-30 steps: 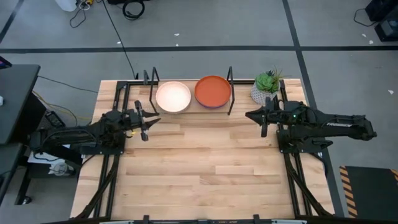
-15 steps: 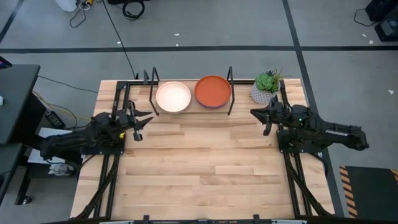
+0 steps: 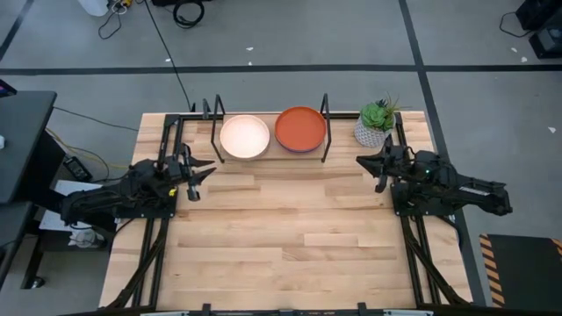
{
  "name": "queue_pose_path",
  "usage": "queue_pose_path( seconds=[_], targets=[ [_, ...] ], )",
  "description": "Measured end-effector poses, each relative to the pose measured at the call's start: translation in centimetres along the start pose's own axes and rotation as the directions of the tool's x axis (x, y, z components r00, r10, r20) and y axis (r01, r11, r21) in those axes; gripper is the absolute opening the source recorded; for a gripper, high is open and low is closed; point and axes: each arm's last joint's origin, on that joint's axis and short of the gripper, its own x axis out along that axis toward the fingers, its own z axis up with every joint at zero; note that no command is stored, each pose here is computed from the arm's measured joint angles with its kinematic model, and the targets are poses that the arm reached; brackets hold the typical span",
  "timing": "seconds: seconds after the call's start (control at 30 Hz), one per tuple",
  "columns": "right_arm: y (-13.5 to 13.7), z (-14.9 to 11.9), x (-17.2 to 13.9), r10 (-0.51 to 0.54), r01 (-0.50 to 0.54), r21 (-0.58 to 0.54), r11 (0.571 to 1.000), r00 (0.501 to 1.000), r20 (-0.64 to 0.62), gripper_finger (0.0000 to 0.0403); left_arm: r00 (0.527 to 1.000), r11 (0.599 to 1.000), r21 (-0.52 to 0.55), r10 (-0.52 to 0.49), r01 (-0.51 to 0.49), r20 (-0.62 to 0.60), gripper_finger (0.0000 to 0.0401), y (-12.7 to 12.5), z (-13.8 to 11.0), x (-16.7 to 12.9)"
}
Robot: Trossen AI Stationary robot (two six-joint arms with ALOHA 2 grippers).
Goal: Place and stack plates onto a shelf
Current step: Return to Home Position
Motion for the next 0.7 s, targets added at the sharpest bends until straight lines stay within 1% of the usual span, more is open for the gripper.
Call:
queue_pose_path(
  seconds=[0.17, 0.37, 0.43, 0.57, 0.63, 0.7],
  targets=[
    [-0.3, -1.3, 0.6, 0.008, -0.008, 0.014, 1.000, 1.000, 0.021, 0.0038, 1.000, 1.000, -0.001, 0.003, -0.003, 0.007, 0.0096, 0.0, 0.1, 0.0],
    [-0.6, -2.9, 1.3, 0.018, -0.019, 0.019, 1.000, 0.996, 0.087, 0.0038, 1.000, 1.000, 0.003, -0.024, 0.024, 0.010, 0.0046, -0.3, 0.1, 0.0],
    [-0.7, -3.0, 1.3, -0.014, 0.012, 0.025, 1.000, 0.996, 0.092, 0.0038, 0.999, 0.999, 0.015, -0.036, 0.036, 0.020, 0.0030, -0.4, 0.2, 0.0],
    [-0.9, -2.8, 1.3, -0.069, 0.056, 0.109, 0.992, 0.991, 0.117, 0.0038, 0.997, 0.998, 0.012, -0.055, 0.054, 0.046, 0.0008, -0.6, 0.5, 0.0],
    [-0.9, -2.8, 1.3, -0.084, 0.065, 0.150, 0.986, 0.989, 0.121, 0.0038, 0.997, 0.998, -0.002, -0.057, 0.057, 0.055, 0.0006, -0.6, 0.5, 0.0],
    [-0.9, -2.8, 1.3, -0.082, 0.061, 0.166, 0.984, 0.989, 0.121, 0.0038, 0.997, 0.998, -0.030, -0.058, 0.060, 0.049, 0.0008, -0.6, 0.5, 0.0]
  ],
)
